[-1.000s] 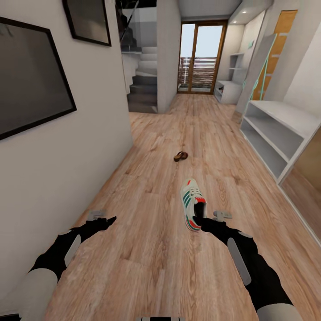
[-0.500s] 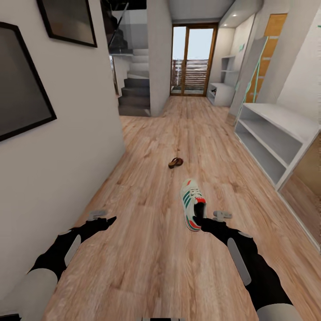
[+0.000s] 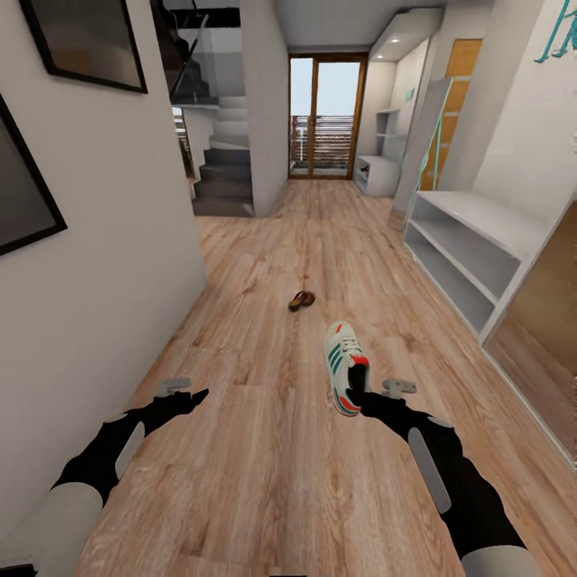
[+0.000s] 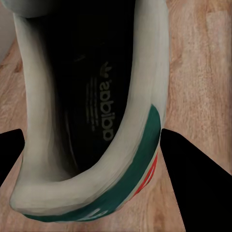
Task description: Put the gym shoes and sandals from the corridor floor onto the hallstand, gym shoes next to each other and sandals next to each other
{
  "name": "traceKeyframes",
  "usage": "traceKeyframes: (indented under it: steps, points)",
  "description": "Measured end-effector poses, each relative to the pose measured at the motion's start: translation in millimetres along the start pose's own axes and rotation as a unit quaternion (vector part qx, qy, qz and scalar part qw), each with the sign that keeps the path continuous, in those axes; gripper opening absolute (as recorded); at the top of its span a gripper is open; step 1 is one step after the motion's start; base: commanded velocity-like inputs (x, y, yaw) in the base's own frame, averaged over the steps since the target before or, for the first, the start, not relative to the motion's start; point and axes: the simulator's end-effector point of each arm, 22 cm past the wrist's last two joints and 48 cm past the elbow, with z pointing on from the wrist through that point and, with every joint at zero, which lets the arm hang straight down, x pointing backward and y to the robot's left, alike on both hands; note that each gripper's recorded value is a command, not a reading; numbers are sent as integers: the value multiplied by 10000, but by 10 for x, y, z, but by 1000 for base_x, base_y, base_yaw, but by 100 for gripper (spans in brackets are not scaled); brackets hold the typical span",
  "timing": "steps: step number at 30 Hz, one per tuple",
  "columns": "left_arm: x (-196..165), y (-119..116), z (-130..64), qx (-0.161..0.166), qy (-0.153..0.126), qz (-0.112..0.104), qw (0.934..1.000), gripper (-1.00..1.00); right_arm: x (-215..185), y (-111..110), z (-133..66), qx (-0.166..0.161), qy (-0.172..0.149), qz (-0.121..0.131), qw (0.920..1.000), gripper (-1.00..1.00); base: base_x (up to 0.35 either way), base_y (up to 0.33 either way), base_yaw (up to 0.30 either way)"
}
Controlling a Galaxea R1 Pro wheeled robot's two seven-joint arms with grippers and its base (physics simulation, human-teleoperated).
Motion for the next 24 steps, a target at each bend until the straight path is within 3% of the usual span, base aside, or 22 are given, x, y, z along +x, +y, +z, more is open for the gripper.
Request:
traceKeyframes:
  steps: [9,24]
  points:
    - [-289,-88,-142,41,-240,61,9997,100,-250,100,-155,-59,-235,-60,9997,-100,1,0,-116]
    - [-342,-108,-170,51,-285,77,9996,100,-300,113,-188,-65,-283,-80,9995,-100,30,0,-35]
